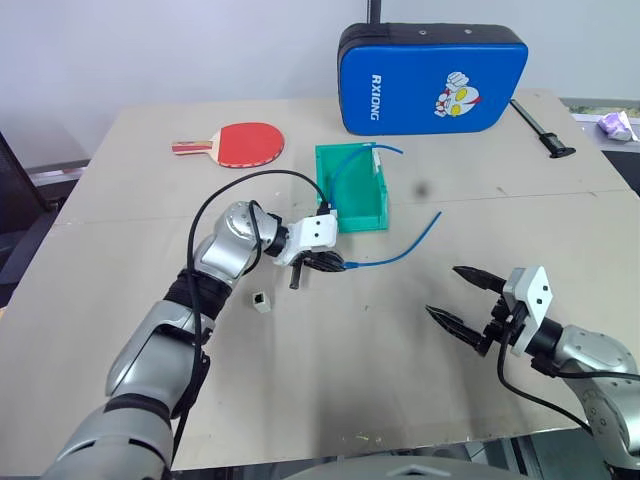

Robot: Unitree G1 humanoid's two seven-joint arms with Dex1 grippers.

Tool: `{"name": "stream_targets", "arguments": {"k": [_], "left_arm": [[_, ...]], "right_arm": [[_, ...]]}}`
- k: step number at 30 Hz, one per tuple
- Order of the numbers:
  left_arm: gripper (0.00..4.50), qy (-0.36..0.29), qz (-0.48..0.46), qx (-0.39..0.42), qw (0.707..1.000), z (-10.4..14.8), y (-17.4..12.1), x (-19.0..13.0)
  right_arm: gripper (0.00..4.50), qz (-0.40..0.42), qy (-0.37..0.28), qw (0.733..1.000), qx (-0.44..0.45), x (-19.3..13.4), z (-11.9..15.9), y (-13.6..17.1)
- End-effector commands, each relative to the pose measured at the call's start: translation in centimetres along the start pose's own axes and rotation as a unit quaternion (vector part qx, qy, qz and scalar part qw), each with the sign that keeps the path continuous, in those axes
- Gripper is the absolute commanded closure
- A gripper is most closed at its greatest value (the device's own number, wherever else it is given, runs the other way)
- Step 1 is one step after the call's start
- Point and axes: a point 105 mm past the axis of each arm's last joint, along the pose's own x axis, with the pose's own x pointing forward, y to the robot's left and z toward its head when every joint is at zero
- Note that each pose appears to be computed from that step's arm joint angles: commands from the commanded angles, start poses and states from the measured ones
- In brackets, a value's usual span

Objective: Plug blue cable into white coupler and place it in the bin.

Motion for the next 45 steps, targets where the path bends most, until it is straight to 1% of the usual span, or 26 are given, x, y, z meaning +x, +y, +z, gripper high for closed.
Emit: {"name": "stream_targets", "arguments": {"k": [1, 4, 5, 7, 9, 11, 16, 18, 20, 30, 31, 32, 34, 36, 38, 39, 40, 43, 45], "left_arm": [[4.47, -0.009, -0.022, -0.026, 0.999, -0.6, -0.9, 0.1], [4.47, -0.088, -0.008, -0.069, 0.994, 1.8, -0.2, -0.3], [4.47, -0.133, -0.007, -0.098, 0.986, 3.1, 0.0, -0.6], [4.47, -0.216, -0.018, -0.157, 0.963, 5.5, 0.2, -1.3], [4.47, -0.287, -0.041, -0.216, 0.932, 7.6, 0.0, -2.1], [4.47, -0.326, -0.066, -0.249, 0.910, 8.9, -0.5, -2.8], [4.47, -0.377, -0.101, -0.294, 0.873, 10.8, -1.6, -3.8], [4.47, -0.378, -0.112, -0.298, 0.869, 11.2, -2.2, -3.7], [4.47, -0.378, -0.117, -0.300, 0.868, 11.3, -2.4, -3.7], [4.47, -0.392, -0.123, -0.307, 0.859, 11.9, -2.6, -3.9], [4.50, -0.392, -0.123, -0.307, 0.858, 11.9, -2.6, -3.9], [4.50, -0.392, -0.123, -0.307, 0.858, 11.9, -2.5, -3.9], [4.50, -0.391, -0.124, -0.307, 0.859, 11.9, -2.6, -3.9], [4.50, -0.389, -0.123, -0.307, 0.860, 11.8, -2.6, -3.8], [4.50, -0.389, -0.121, -0.309, 0.860, 11.8, -2.5, -3.7], [4.50, -0.387, -0.117, -0.311, 0.860, 11.7, -2.4, -3.7], [4.50, -0.385, -0.114, -0.314, 0.861, 11.6, -2.4, -3.6], [4.50, -0.379, -0.099, -0.319, 0.863, 11.3, -2.0, -3.2], [4.50, -0.387, -0.104, -0.319, 0.859, 11.5, -1.9, -3.4]], "right_arm": [[0.00, 0.014, -0.017, 1.000, -0.001, 0.2, 1.0, 0.5], [0.00, 0.037, -0.020, 0.998, 0.051, 0.3, 1.1, 1.4], [0.00, 0.046, -0.024, 0.995, 0.080, 0.3, 1.1, 1.8], [0.00, 0.059, -0.037, 0.989, 0.129, 0.5, 1.4, 2.2], [0.00, 0.069, -0.058, 0.980, 0.179, 0.9, 2.0, 2.4], [0.00, 0.081, -0.077, 0.970, 0.215, 1.5, 2.7, 2.4], [0.00, 0.096, -0.144, 0.947, 0.271, 3.3, 5.4, 2.1], [0.00, 0.114, -0.186, 0.932, 0.291, 4.3, 7.2, 2.0], [0.00, 0.125, -0.212, 0.921, 0.303, 4.9, 8.5, 1.8], [0.00, 0.157, -0.219, 0.916, 0.298, 6.8, 9.9, 2.1], [0.52, 0.158, -0.221, 0.915, 0.299, 6.8, 10.0, 2.1], [0.81, 0.158, -0.223, 0.914, 0.299, 6.9, 10.1, 2.1], [1.58, 0.159, -0.225, 0.913, 0.300, 6.9, 10.1, 2.0], [2.66, 0.160, -0.225, 0.913, 0.300, 6.9, 10.1, 2.0], [3.50, 0.159, -0.221, 0.913, 0.303, 6.8, 10.0, 2.0], [4.06, 0.161, -0.221, 0.912, 0.306, 6.7, 10.0, 2.0], [4.48, 0.163, -0.220, 0.911, 0.307, 6.6, 10.1, 1.9], [4.48, 0.165, -0.227, 0.907, 0.315, 6.4, 10.4, 1.6], [4.48, 0.172, -0.226, 0.905, 0.316, 6.3, 10.5, 1.7]]}}
